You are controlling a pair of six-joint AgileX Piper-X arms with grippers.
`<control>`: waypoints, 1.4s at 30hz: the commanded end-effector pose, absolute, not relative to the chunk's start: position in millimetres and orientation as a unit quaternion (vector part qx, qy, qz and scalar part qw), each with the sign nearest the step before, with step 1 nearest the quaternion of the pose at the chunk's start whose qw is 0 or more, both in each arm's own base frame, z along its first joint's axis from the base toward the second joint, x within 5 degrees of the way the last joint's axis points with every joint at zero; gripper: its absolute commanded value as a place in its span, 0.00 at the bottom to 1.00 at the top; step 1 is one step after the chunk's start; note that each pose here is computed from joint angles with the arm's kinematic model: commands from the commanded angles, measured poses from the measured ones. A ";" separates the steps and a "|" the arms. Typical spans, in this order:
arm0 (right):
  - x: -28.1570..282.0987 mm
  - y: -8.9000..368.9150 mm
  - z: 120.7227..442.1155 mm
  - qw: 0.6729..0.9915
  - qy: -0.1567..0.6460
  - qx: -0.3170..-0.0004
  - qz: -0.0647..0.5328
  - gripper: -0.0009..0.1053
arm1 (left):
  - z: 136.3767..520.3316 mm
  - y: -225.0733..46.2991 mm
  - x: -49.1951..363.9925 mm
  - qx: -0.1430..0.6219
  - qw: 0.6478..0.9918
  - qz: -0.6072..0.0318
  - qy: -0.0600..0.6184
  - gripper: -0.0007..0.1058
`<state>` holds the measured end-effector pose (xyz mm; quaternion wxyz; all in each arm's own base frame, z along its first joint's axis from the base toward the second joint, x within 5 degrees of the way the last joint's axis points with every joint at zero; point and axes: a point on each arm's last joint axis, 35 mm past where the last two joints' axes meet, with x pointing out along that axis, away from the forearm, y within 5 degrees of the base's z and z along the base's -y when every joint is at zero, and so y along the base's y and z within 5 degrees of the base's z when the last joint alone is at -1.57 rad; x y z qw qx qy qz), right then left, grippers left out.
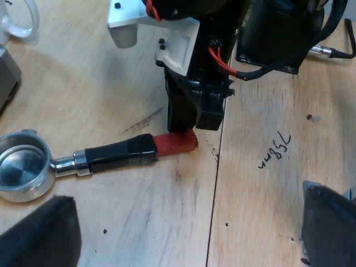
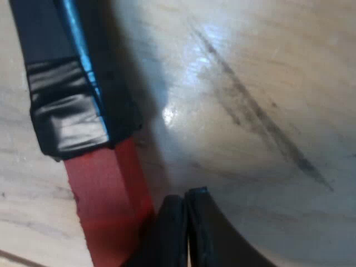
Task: Put the handle in the coffee machine
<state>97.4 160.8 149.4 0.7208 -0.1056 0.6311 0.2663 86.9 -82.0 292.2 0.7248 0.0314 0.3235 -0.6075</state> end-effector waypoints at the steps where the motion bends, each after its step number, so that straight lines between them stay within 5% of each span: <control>1: 91.9 163.1 148.2 0.718 0.637 -0.108 0.261 0.01 | 294.2 -82.0 86.2 0.031 0.724 -0.609 0.321 0.78; 9: 92.8 170.8 143.9 0.733 0.639 -0.060 0.226 0.01 | 293.6 -81.6 85.7 0.031 0.723 -0.609 0.325 0.78; 18: 98.8 197.1 134.7 0.729 0.637 -0.020 0.250 0.01 | 286.7 -77.0 79.9 0.044 0.716 -0.594 0.363 0.78; 23: 98.7 207.8 132.9 0.724 0.640 -0.027 0.254 0.01 | 282.9 -74.3 77.2 0.066 0.715 -0.586 0.376 0.78; 30: 102.7 223.1 129.3 0.731 0.629 0.020 0.265 0.01 | 286.1 -70.1 70.6 0.069 0.716 -0.586 0.372 0.78; 42: 114.5 252.7 135.1 0.737 0.612 0.047 0.284 0.01 | 292.7 -53.0 49.6 0.076 0.759 -0.533 0.367 0.78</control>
